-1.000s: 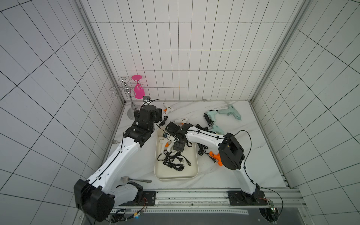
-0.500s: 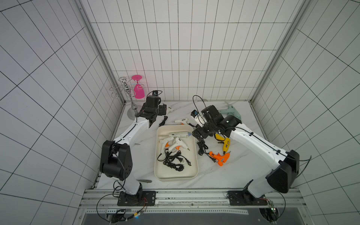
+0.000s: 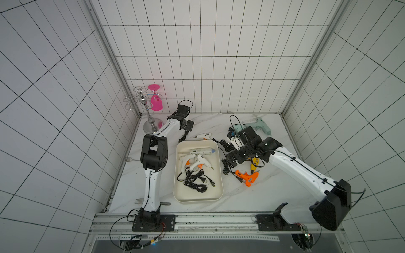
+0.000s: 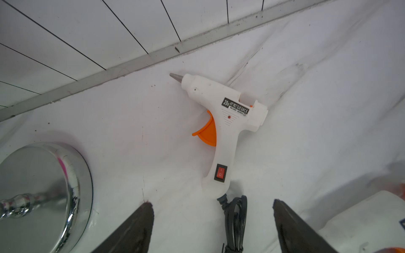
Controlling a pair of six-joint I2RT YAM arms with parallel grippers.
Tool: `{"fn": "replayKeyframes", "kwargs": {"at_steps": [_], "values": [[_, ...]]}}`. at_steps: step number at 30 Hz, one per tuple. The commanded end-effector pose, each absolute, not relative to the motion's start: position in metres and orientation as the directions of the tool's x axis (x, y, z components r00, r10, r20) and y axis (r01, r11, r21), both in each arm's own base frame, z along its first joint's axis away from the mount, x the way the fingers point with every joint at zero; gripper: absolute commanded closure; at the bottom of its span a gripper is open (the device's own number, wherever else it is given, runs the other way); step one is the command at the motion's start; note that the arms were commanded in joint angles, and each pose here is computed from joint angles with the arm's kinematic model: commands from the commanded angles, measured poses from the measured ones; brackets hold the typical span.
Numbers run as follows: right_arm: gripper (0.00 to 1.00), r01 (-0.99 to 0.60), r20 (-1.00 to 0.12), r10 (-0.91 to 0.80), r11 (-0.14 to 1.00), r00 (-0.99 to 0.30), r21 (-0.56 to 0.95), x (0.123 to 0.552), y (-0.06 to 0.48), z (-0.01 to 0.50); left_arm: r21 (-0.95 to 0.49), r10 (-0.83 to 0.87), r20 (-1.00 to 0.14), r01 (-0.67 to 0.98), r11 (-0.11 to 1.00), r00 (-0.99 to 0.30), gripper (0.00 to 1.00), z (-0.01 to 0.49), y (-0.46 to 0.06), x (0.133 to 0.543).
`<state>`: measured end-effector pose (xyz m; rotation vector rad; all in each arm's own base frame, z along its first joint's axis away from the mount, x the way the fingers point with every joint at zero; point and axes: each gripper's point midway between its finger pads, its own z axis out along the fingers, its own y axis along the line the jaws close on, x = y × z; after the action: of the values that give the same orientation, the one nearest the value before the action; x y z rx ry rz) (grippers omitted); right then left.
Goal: Put the hot melt glue gun into the storage box
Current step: Pick up the hot melt adhesive gun from the center of the board.
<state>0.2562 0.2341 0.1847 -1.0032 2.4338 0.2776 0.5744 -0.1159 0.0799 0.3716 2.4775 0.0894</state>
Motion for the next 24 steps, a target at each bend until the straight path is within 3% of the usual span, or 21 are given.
{"fn": "replayKeyframes", "kwargs": {"at_steps": [1, 4, 11, 20, 24], "values": [[0.0, -0.683, -0.439, -0.615, 0.73, -0.655, -0.004, 0.251, 0.221, 0.168, 0.174, 0.3, -0.517, 0.245, 0.954, -0.801, 0.15, 0.054, -0.11, 0.575], [0.01, -0.679, -0.407, -0.624, 0.734, -0.667, -0.011, 0.251, 0.218, 0.16, 0.166, 0.294, -0.505, 0.243, 0.956, -0.811, 0.21, 0.039, -0.113, 0.579], [0.01, -0.682, -0.364, -0.638, 0.732, -0.679, -0.011, 0.257, 0.221, 0.15, 0.229, 0.355, -0.469, 0.277, 0.933, -0.809, 0.19, 0.019, -0.116, 0.588], [0.0, -0.7, -0.306, -0.67, 0.714, -0.676, -0.016, 0.261, 0.223, 0.144, 0.042, 0.427, -0.422, 0.454, 0.89, -0.799, 0.16, 0.004, -0.146, 0.578], [0.01, -0.704, -0.279, -0.684, 0.709, -0.674, -0.038, 0.262, 0.22, 0.143, -0.01, 0.425, -0.41, 0.47, 0.882, -0.807, 0.26, 0.0, -0.147, 0.576]]}}
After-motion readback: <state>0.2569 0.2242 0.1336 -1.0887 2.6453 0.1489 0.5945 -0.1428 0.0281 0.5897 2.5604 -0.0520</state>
